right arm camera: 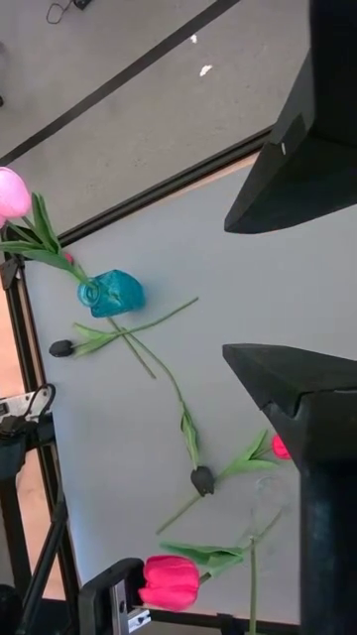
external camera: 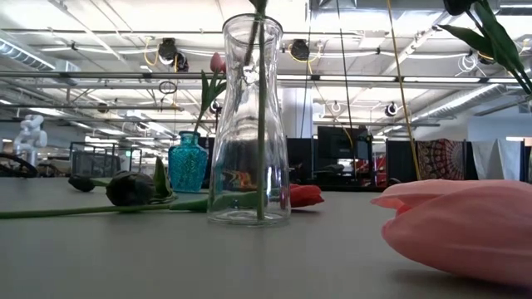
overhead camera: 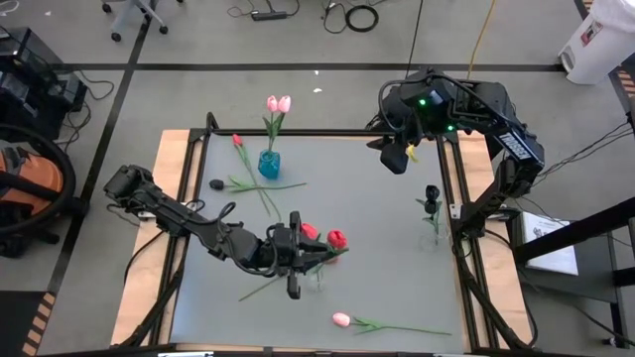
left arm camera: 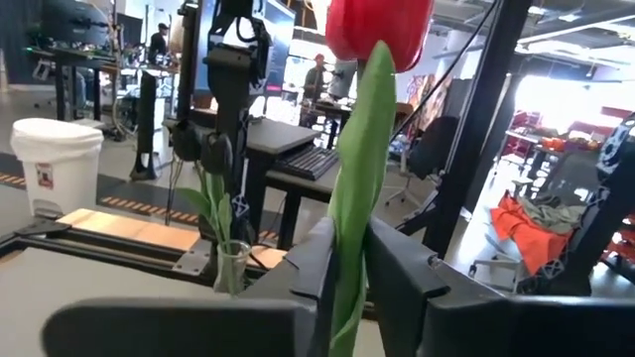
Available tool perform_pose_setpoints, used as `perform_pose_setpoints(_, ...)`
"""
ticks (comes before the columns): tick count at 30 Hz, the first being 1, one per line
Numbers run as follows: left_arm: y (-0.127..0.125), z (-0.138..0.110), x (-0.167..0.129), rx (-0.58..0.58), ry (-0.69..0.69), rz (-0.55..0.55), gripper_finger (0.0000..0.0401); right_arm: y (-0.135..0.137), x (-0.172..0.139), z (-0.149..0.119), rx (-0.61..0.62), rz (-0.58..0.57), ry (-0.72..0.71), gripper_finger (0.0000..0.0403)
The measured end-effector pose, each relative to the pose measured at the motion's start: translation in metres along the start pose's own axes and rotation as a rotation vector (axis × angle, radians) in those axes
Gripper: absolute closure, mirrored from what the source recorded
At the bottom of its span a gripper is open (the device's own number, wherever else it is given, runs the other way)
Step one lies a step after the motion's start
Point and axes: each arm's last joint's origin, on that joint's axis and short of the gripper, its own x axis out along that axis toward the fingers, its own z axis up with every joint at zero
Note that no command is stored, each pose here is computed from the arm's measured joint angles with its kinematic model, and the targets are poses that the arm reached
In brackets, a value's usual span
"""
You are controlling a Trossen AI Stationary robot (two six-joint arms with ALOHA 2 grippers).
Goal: Sort flowers into vase by color
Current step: Put the red flower into the left transparent vase
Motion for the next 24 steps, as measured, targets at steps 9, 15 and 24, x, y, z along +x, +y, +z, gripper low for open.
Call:
perform_pose_setpoints(9,-0.005,-0.001,-0.002,0.0,0.007,-0.006,0.0292,0.0,0.0,-0.003,-0.014,-0.001,0.031,0.0218)
perform_pose_setpoints(15,-0.015,-0.003,-0.008,-0.006,0.012,-0.029,0.0274,0.0,0.0,-0.004,-0.023,-0.002,0.042,0.0218)
perform_pose_setpoints(24,-0.037,-0.004,-0.022,-0.092,0.025,-0.076,0.0273,0.0,0.0,-0.004,-0.027,-0.002,0.042,0.0218)
